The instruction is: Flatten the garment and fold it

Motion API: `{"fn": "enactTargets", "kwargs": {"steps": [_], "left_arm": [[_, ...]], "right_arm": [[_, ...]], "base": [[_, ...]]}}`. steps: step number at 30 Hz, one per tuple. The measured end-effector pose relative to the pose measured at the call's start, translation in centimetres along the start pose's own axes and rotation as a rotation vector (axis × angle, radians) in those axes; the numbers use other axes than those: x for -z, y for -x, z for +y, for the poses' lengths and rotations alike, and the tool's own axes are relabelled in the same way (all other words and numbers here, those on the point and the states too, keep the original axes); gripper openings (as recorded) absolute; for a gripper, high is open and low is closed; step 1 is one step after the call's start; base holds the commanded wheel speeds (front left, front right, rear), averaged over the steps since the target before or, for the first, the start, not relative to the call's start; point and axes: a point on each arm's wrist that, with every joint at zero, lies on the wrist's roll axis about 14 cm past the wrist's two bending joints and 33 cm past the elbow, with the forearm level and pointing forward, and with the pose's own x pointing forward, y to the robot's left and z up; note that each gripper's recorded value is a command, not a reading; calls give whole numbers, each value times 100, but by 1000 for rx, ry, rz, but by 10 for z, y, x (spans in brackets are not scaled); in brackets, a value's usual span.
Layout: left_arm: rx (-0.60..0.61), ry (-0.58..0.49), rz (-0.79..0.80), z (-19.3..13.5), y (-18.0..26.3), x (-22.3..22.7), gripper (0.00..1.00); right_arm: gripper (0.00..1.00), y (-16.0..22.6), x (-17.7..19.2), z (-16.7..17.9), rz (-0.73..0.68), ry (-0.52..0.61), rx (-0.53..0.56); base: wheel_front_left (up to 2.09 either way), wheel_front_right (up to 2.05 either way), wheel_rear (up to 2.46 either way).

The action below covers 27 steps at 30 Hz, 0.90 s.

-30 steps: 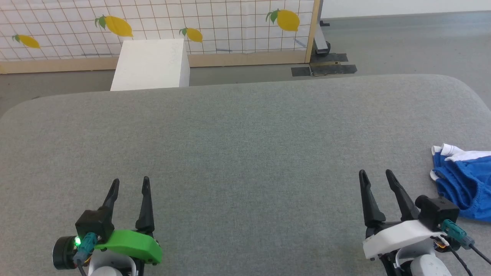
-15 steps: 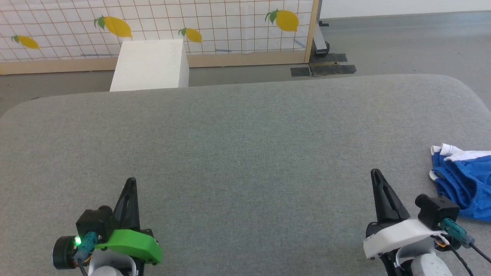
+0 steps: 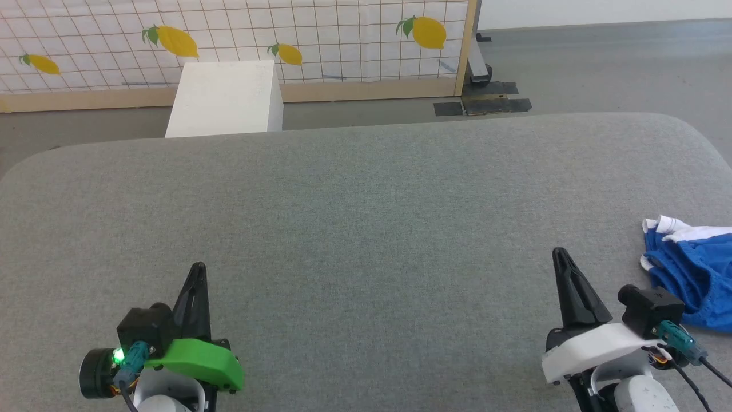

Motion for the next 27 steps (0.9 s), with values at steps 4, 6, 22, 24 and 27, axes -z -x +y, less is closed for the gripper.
{"fn": "enactTargets", "kwargs": {"steps": [4,6,22,24,27], "left_arm": [[1,-2,4,-1,0,0,0],[-1,-5,7,-1,0,-1,0],[-1,-16,13,-3,1,-4,0],[-3,-19,17,-2,1,-4,0],[-5,-21,16,-2,1,-5,0]], "right_arm": [[0,0,-1,1,1,8,-3],[0,-1,-2,1,1,16,-6],[0,0,-7,4,4,52,-18],[0,1,-6,4,13,54,-18],[0,2,-6,4,14,60,-19]], "base": [[0,0,0],[0,0,0],[0,0,0],[0,0,0],[0,0,0]]}}
